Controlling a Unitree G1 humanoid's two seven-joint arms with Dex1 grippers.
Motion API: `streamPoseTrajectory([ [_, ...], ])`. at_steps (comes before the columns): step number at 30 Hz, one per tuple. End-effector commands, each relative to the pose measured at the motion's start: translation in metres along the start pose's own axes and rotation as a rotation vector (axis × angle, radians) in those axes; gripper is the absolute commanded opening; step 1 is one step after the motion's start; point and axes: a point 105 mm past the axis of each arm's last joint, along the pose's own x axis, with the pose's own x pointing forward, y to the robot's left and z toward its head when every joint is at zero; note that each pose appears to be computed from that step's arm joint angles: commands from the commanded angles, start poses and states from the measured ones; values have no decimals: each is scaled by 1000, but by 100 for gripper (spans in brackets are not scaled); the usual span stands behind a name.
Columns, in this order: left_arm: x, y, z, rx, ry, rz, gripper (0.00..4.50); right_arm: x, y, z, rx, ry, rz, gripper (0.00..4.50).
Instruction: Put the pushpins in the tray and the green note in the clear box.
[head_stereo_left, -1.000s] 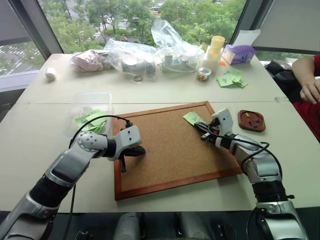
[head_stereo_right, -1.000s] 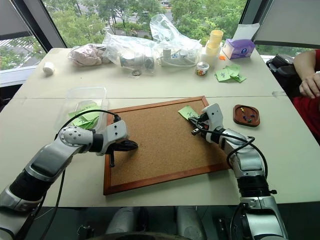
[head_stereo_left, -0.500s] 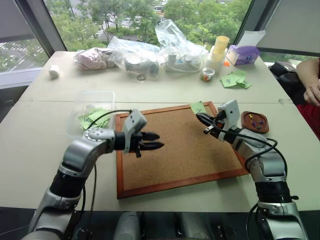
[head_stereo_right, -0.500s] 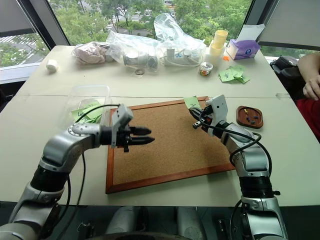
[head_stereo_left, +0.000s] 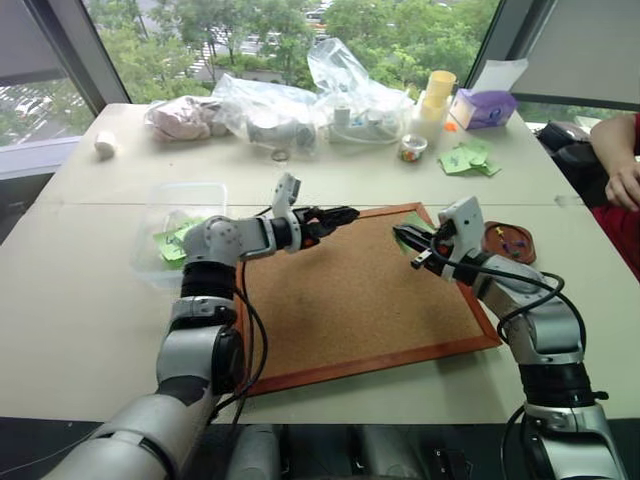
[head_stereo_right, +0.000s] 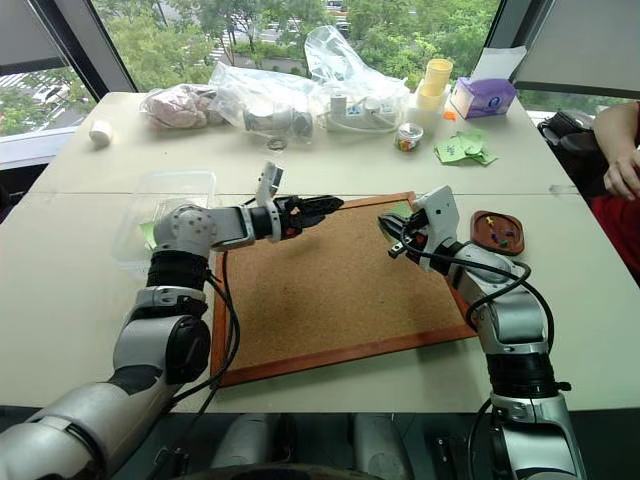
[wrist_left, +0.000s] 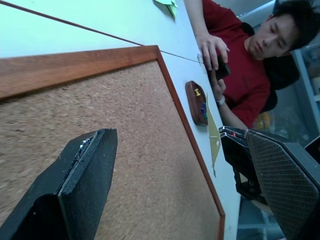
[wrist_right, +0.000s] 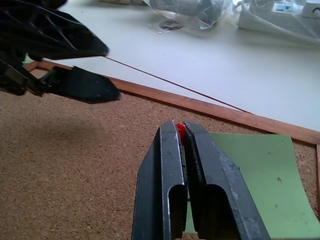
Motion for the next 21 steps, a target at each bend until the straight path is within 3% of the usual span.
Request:
streamPoseTrajectory([
  [1,16,-12,3,13,-2,-75,447,-3,8,15,-42,-34,26,0],
  [11,5,-8,7,-10,-40,-160,447,-13,-11,23,-42,-42,-51,0],
  [16,4,-12,6,-18,-54,-183,447,-13,-3,28,-42,-45,0,0],
  [21,7,-12,6,-12,-25,-199,447,-13,28,32,-82,-16,156,0],
])
